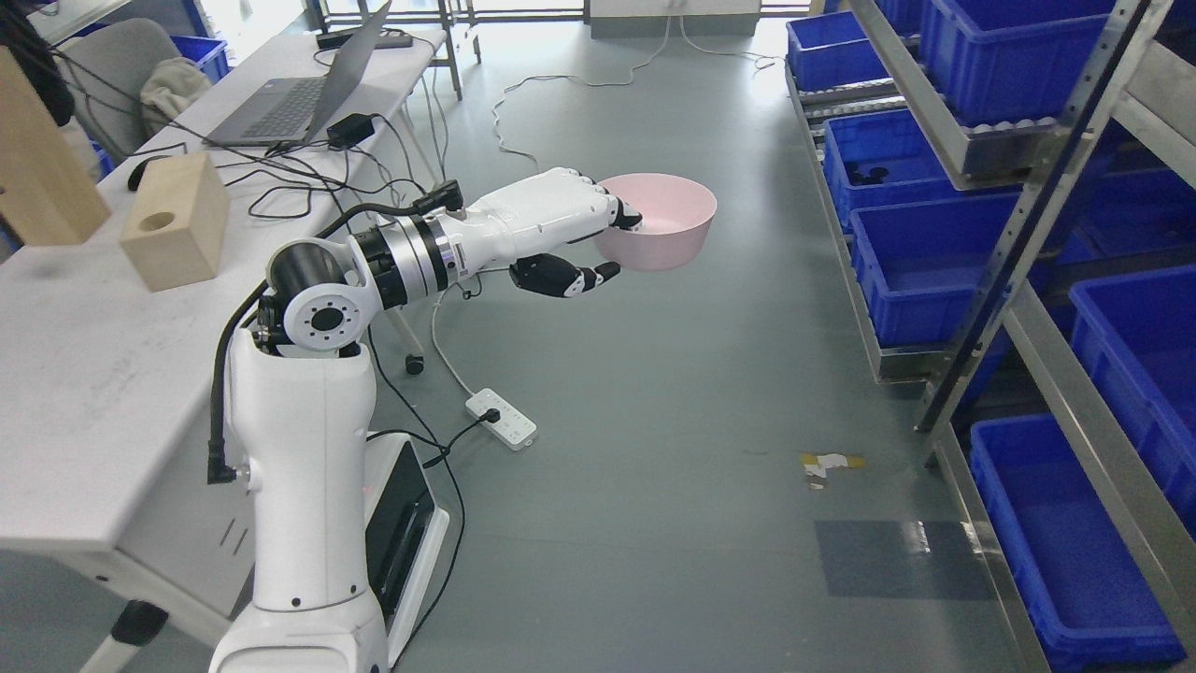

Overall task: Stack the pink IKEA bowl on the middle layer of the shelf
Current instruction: 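Hold the pink bowl in the left hand while driving to the other shelf, then move the held bowl over the pink bowl on the bear tray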

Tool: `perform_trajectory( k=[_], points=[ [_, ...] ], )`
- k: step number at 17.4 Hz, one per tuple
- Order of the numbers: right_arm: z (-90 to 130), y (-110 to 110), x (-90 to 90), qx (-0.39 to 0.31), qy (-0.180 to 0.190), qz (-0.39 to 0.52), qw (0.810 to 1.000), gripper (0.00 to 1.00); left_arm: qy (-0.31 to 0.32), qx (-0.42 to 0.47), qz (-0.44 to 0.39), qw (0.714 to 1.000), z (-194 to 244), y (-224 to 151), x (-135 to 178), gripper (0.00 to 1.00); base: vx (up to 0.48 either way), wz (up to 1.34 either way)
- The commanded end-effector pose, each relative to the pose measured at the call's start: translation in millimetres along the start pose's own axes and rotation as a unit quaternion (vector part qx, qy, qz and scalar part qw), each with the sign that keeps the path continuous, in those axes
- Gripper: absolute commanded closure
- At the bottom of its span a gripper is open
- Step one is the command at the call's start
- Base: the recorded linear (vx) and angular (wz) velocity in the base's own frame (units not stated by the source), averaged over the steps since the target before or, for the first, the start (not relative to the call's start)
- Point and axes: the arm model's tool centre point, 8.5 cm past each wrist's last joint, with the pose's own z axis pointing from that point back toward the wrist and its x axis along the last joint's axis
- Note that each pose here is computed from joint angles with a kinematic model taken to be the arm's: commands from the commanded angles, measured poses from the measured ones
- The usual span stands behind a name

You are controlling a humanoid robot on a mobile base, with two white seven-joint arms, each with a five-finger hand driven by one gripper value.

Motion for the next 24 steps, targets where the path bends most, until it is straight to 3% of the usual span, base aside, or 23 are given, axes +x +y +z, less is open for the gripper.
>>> perform_trajectory(
  k=[1, 3, 9, 16, 18, 21, 24],
  points=[
    [0, -10, -8.9, -0.009, 0.003, 0.001, 1.0, 0.0, -0.007, -0.011, -0.008, 1.0, -3, -3, 3, 0.97, 0.03, -0.48],
    [0, -10, -8.9, -0.009, 0.003, 0.001, 1.0, 0.0, -0.02, -0.009, -0.01, 1.0, -8, -4, 8, 0.97, 0.077, -0.8],
    [0, -10, -8.9, -0.009, 0.003, 0.001, 1.0, 0.0, -0.146, 0.003, -0.02, 0.989, -40, 4, 55, 0.97, 0.075, -1.13],
    [0, -10, -8.9, -0.009, 0.003, 0.001, 1.0, 0.0, -0.157, 0.069, -0.101, 0.98, -31, 105, 58, 0.97, 0.03, -1.39],
    [0, -10, -8.9, -0.009, 0.003, 0.001, 1.0, 0.0, -0.132, 0.076, -0.116, 0.982, -26, 123, 50, 0.97, 0.006, -1.35],
    [0, -10, -8.9, -0.009, 0.003, 0.001, 1.0, 0.0, -0.008, 0.032, -0.142, 0.989, 20, 125, -7, 0.97, 0.028, -1.19],
    [0, -10, -8.9, -0.009, 0.003, 0.001, 1.0, 0.0, 0.068, -0.013, -0.164, 0.984, 71, 122, -42, 0.97, 0.082, -0.63]
  ],
)
